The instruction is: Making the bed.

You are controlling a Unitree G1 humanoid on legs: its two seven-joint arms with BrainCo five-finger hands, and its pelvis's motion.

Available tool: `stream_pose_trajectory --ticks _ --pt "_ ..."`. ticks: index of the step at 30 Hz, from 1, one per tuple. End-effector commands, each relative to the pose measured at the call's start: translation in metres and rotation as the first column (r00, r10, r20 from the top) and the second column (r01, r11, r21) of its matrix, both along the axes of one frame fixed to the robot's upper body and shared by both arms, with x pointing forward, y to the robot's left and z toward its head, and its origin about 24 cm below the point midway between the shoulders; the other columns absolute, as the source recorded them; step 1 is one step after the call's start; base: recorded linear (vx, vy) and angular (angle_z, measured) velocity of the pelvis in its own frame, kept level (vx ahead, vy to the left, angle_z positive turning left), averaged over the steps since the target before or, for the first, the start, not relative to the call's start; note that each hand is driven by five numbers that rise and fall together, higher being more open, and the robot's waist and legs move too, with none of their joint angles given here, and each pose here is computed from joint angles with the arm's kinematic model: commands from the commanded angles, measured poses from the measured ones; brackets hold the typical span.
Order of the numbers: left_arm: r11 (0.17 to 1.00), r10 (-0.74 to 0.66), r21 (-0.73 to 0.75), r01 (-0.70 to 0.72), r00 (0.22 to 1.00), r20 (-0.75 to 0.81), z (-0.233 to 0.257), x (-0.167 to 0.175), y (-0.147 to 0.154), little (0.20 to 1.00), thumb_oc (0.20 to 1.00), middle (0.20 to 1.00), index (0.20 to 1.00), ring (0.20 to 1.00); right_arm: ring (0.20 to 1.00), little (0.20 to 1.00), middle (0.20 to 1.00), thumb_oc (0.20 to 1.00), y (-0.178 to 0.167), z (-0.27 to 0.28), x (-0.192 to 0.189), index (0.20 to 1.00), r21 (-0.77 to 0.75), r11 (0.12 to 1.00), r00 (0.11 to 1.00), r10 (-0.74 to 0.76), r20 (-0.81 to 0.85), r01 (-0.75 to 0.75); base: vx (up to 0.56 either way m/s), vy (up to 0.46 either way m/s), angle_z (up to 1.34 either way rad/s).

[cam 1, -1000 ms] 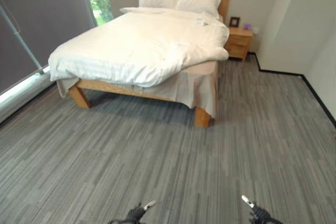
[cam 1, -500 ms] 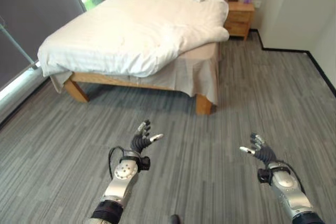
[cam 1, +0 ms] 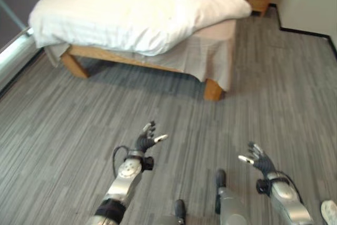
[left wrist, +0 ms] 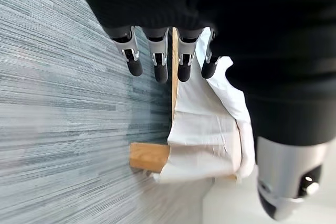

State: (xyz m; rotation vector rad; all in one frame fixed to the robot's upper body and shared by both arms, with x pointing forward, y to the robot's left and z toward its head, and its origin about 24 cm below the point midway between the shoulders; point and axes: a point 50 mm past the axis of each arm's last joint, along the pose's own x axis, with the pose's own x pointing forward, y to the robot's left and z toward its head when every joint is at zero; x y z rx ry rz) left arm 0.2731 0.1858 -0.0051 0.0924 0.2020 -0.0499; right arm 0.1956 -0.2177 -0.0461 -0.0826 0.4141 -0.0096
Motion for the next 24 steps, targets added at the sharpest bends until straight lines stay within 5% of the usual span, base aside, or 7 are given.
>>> stream_pose_trajectory --ticks 1,9,24 --pt "0.995 -0.084 0.066 0.076 0.988 0.128 0.024 0.001 -0.003 1.000 1.000 1.000 1.000 1.000 1.000 1.000 1.000 1.000 -0.009 0.021 0.018 1.000 -0.004 1.000 0.993 -0.007 0.119 0.008 0.42 -0.147 0.68" --pt "0.995 -0.101 0.005 0.101 0.985 0.140 0.029 0.006 -0.012 1.000 1.000 1.000 1.000 1.000 1.000 1.000 1.000 1.000 -0.028 0.056 0.054 1.000 -0.079 0.995 0.966 -0.047 0.253 0.069 0.59 -0.417 0.38" --pt "0.992 -0.118 0.067 0.109 0.982 0.144 0.029 -0.005 -0.001 1.000 1.000 1.000 1.000 1.000 1.000 1.000 1.000 1.000 0.003 0.088 0.084 1.000 -0.120 0.992 0.919 0.085 0.384 -0.042 0.51 0.003 -0.51"
